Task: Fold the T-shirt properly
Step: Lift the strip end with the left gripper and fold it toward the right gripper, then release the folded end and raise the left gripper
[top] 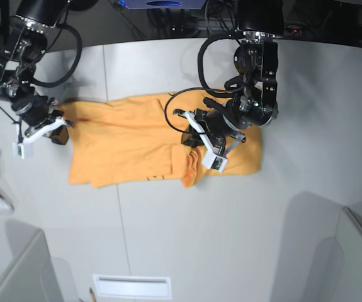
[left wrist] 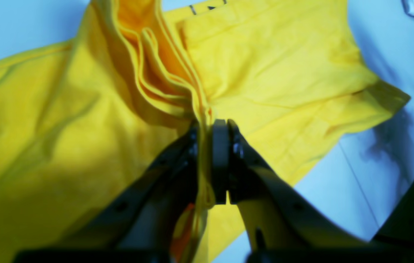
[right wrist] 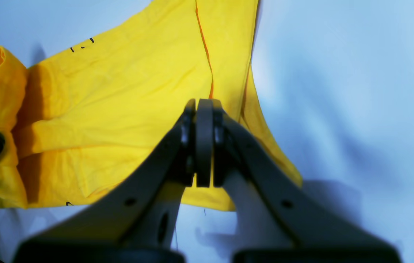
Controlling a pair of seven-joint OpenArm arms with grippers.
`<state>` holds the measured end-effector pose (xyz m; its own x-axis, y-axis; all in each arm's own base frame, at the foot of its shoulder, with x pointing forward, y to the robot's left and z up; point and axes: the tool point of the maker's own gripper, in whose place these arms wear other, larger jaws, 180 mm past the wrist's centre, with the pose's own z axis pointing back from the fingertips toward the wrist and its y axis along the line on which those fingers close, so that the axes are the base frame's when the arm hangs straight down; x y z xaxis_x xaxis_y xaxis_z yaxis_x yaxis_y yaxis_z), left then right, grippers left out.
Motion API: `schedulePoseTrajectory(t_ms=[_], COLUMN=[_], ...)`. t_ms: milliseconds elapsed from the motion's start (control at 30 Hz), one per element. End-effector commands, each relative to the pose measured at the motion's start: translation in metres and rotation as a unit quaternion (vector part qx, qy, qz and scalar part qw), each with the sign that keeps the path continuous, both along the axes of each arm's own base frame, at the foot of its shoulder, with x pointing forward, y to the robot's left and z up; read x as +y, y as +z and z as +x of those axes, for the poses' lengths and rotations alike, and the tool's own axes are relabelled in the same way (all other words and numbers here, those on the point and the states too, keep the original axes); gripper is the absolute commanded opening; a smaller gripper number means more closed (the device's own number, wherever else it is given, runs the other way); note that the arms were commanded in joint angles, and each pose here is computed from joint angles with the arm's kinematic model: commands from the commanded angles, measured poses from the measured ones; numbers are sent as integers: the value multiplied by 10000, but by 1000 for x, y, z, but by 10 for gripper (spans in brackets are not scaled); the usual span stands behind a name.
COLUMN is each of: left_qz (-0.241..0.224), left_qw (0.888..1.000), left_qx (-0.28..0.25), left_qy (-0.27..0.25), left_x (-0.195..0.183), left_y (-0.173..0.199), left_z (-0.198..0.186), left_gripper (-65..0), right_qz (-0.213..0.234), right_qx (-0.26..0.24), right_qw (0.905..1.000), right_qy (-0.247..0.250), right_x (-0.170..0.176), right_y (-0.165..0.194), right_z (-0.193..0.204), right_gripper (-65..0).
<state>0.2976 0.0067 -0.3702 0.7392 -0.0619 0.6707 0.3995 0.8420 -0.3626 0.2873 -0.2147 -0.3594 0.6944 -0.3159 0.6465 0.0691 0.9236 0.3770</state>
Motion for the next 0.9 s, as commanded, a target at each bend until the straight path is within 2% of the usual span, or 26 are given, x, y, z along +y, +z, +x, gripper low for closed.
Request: schedulePoseTrajectory(t_ms=[0, 67, 200, 333, 467, 533, 600, 667, 733, 767, 800, 867], left_qz=[-182, -190, -190, -322, -345, -338, -419, -688, -994, -1114, -1162, -1112], left_qw=[9996, 9995, 9996, 9990, 9960, 9924, 9917, 9934, 9937, 9922, 9904, 9868], left_qx=[-233, -233, -226, -289, -212, -179, -276, -349, -475, -534, -588, -691], left_qy=[-4, -11, -12, -51, -792, -1168, -1180, -851, -201, 142, 460, 954], left_x=[-6, -7, -7, -19, -67, -89, -91, -76, -39, -18, 4, 49], left_y=[14, 15, 14, 21, 18, 16, 25, 36, 50, 56, 58, 61], left_z=[8, 8, 8, 12, 3, -7, -8, -5, 6, 11, 15, 16], left_gripper=[-650, -650, -453, -303, -240, -244, -245, -247, -255, -280, -326, -479], right_qz=[-33, -36, -36, -36, -34, -21, -19, -26, -21, -13, -7, 18], right_qx=[-268, -275, -275, -275, -341, -353, -350, -350, -256, -221, -163, -124], right_qw=[9996, 9996, 9996, 9996, 9994, 9994, 9994, 9994, 9997, 9997, 9998, 9998], right_qy=[-33, -31, -31, -31, -16, -46, -53, -52, 8, 63, 103, 152], right_x=[-5, -4, -4, -4, -3, -4, -5, -5, -4, -2, -1, 0], right_y=[14, 15, 15, 15, 18, 19, 19, 19, 19, 21, 22, 25], right_z=[9, 9, 9, 9, 14, 14, 14, 14, 15, 18, 20, 27], right_gripper=[-650, -650, -650, -650, -650, -650, -650, -650, -650, -650, -618, -408])
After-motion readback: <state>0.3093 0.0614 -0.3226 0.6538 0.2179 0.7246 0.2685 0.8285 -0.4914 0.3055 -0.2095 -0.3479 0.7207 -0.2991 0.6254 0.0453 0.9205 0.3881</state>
